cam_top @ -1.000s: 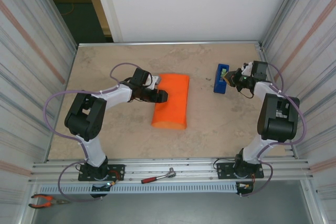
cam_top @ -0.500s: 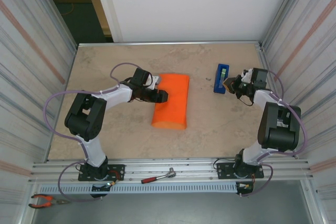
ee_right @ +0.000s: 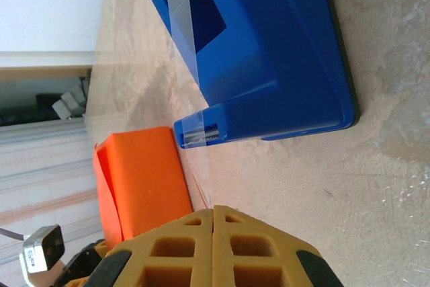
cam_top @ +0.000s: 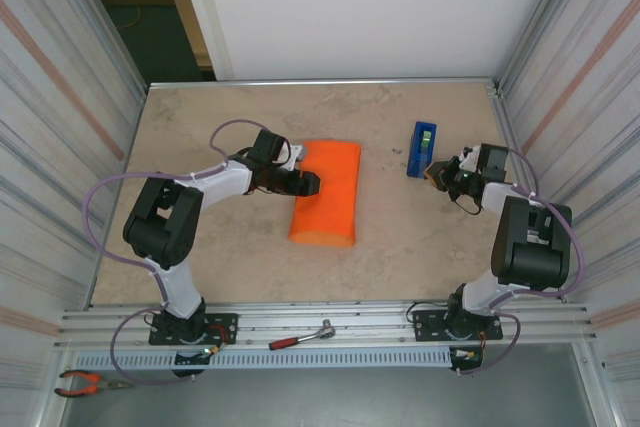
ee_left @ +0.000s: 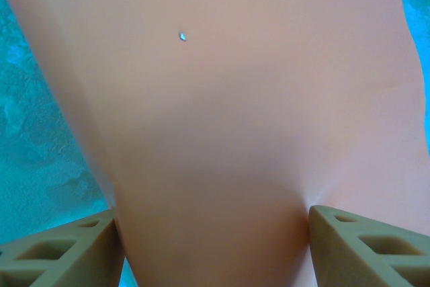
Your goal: Wrap the gift box in paper
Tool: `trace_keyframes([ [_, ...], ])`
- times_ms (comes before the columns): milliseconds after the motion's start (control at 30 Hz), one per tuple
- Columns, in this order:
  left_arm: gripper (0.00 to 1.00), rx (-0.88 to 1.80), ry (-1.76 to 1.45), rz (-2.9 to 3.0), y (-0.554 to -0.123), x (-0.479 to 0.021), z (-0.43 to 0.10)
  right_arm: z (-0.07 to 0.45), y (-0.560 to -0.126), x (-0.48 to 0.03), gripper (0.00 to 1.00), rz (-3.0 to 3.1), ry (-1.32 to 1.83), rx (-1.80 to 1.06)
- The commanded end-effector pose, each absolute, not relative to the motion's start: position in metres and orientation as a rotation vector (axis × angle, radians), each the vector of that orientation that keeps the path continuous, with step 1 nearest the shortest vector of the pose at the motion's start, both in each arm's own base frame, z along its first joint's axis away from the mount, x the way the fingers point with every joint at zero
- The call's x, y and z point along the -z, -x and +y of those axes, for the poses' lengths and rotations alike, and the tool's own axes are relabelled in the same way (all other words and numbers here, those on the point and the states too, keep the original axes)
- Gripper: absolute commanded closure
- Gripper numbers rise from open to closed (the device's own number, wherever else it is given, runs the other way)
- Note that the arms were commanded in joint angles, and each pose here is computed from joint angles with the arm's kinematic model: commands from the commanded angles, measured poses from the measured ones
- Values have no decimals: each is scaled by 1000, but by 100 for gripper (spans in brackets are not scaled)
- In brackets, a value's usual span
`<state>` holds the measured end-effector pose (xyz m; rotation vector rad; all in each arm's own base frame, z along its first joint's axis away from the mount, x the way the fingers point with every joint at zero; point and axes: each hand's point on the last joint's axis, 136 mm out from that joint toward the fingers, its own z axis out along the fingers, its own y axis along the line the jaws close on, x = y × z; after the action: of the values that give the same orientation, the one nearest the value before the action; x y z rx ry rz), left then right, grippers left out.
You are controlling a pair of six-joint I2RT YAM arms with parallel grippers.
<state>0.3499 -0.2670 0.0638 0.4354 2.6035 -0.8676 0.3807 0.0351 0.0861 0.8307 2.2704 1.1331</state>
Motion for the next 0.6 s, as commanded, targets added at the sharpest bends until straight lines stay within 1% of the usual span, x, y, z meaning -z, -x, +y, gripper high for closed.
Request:
trace_keyframes([
  [0,31,684,-478,2842,-309,-4,-246,37,-375,-72,100,2295,-880,-1146],
  [333,31,681,-482,2843,-308,-4,-246,36,-385,-35,100,2332,-975,-1129],
  [567,31,680,-482,2843,-308,-4,-246,54,-394,-18,100,2353,-991,-1152],
])
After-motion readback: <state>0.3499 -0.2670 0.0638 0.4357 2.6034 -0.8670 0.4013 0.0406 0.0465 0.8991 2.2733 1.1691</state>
